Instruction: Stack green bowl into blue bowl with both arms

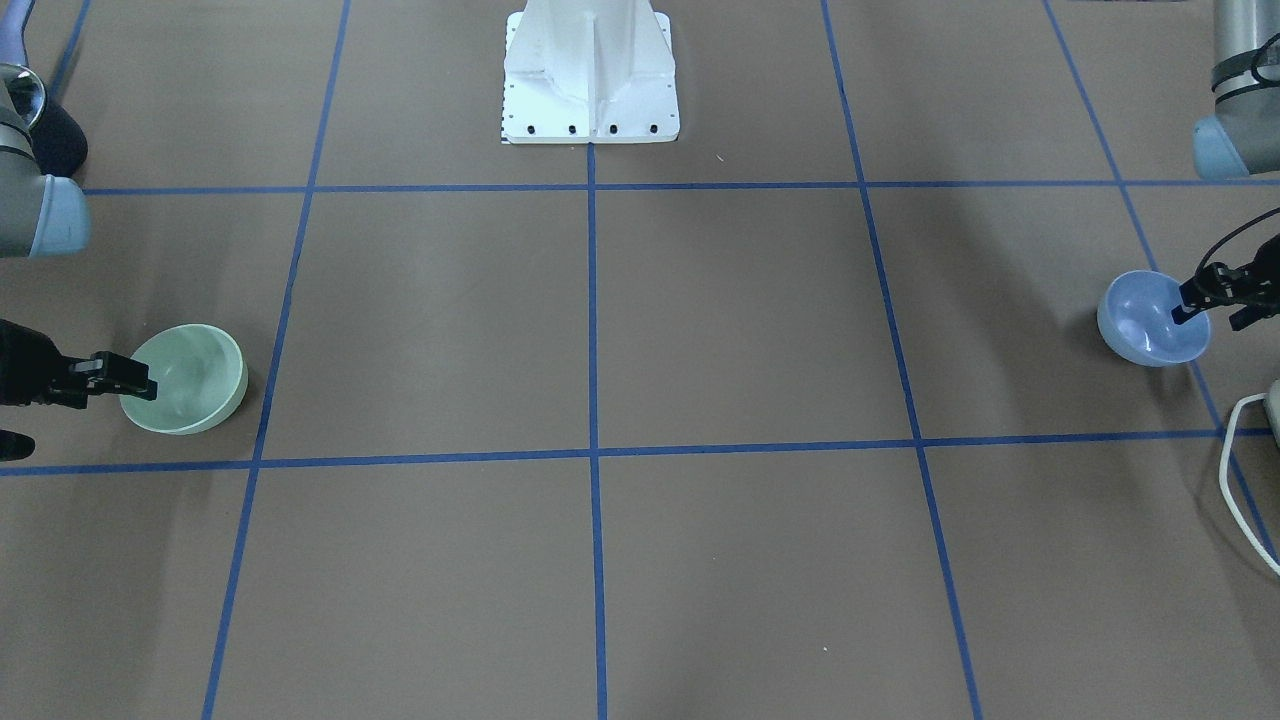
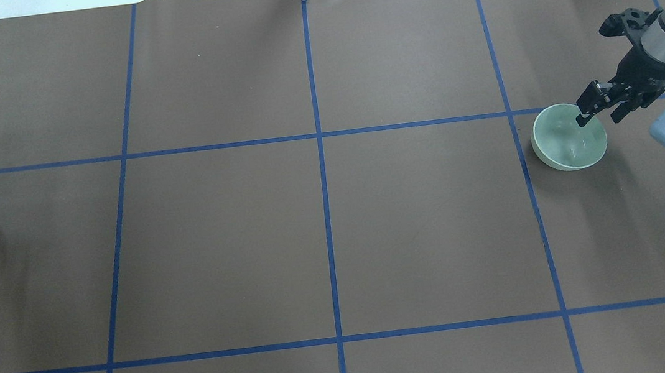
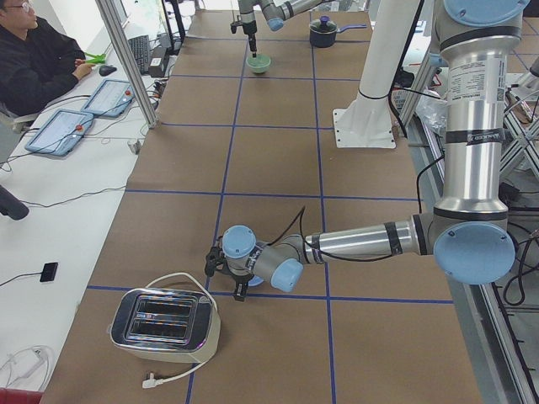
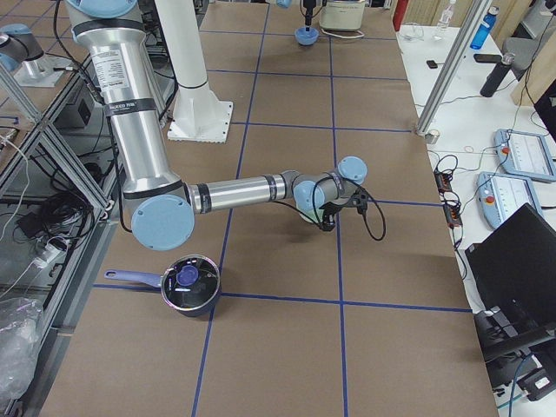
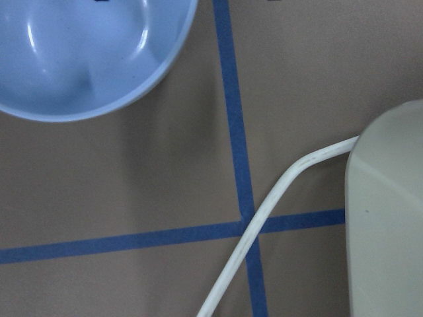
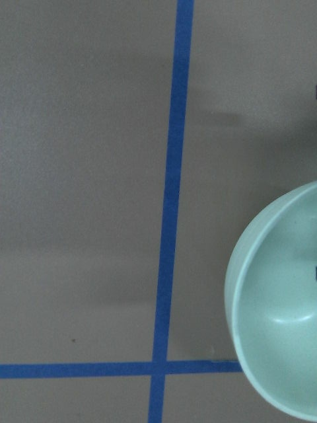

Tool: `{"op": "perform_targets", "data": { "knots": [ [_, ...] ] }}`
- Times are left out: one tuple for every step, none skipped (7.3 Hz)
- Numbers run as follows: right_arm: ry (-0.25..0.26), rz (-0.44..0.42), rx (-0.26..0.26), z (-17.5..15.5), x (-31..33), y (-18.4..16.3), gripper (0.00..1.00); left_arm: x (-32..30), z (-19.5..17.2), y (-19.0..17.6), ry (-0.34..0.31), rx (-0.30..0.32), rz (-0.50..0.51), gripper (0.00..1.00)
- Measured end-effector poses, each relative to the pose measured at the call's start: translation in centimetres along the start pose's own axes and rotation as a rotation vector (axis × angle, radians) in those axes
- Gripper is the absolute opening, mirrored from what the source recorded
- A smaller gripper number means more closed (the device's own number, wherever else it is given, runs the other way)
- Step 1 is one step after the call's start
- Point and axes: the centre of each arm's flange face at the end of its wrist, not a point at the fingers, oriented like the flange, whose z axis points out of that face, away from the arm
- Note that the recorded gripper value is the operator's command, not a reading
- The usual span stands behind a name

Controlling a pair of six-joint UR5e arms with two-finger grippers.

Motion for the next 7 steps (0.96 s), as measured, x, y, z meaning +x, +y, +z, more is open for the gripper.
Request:
{"op": "perform_targets", "data": {
  "knots": [
    [0.0, -0.004, -0.003, 0.2, -0.1, 0.05, 0.47, -0.03, 0.03, -0.01, 0.0, -0.001, -0.001, 0.51],
    [0.001, -0.008, -0.005, 0.33, -0.15, 0.08, 0.36, -0.02, 0.08, -0.03, 0.0, -0.002, -0.001, 0.48],
    [0.002, -0.01, -0.007, 0.44, -0.12, 0.09, 0.27, 0.05, 0.11, -0.08, 0.001, -0.002, 0.0, 0.38],
    [0.003, -0.011, -0.01, 0.59, -0.13, 0.05, 0.19, 0.13, 0.18, -0.12, 0.002, -0.003, 0.002, 0.27],
    [0.003, -0.012, -0.013, 0.74, -0.17, -0.02, 0.13, 0.25, 0.26, -0.15, 0.002, -0.005, 0.005, 0.23],
    [0.002, -0.014, -0.013, 0.77, -0.25, -0.11, 0.06, 0.34, 0.3, -0.19, 0.003, -0.005, 0.007, 0.18],
    [0.001, -0.015, -0.014, 0.78, -0.33, -0.16, 0.05, 0.42, 0.33, -0.24, 0.003, -0.005, 0.008, 0.16]
  ]
}}
